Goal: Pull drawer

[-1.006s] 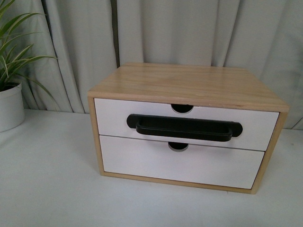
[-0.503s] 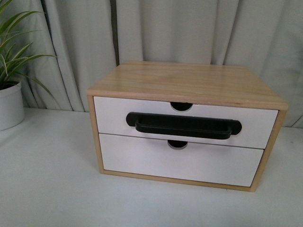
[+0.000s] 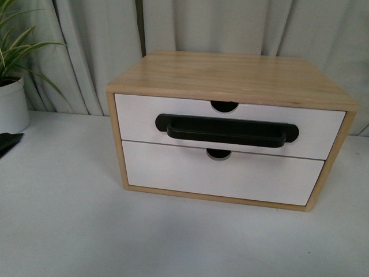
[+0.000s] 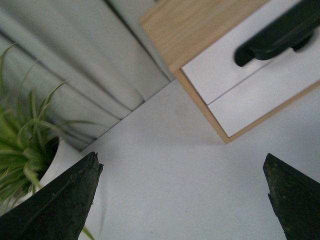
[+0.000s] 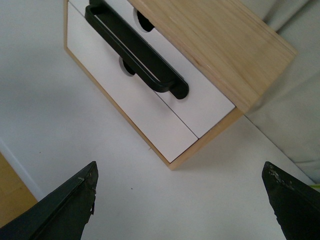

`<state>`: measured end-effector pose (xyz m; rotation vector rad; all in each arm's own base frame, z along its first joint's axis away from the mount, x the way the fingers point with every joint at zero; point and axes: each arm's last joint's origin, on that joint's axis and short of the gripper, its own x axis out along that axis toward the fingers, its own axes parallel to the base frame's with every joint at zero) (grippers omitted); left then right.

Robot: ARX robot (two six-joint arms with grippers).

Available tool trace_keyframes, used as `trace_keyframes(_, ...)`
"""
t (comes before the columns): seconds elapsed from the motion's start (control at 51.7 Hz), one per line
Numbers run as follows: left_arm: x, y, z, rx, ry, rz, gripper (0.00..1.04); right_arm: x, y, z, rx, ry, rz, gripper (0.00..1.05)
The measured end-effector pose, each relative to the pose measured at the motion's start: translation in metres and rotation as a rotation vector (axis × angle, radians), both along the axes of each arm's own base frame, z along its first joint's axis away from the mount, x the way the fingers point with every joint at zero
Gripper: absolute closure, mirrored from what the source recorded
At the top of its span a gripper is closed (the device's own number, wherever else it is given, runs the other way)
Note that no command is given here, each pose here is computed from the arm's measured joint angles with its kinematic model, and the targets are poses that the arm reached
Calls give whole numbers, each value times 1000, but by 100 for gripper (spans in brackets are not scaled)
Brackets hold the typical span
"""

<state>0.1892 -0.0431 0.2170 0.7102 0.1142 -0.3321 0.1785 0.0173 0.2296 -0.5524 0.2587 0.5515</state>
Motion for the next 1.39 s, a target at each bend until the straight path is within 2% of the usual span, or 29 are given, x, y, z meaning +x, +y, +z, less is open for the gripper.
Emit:
trace_keyframes(0.097,20,-5,3,107,54,-113,6,12,4,5,-53,30,59,9)
trace_keyframes(0.387,56,-35,5,338,161,-324,6,41,19,6,-215,103,234,9)
trace_keyframes(0.638,79,-67,0,500,196,-470,6,59,27,-1,-291,111,303,9)
trace_keyframes(1.141,120,-116,-7,613,222,-600,6,89,39,-21,-352,96,395,9)
trace_keyframes(1.392,132,-126,-15,644,221,-628,6,104,48,-27,-357,64,426,9)
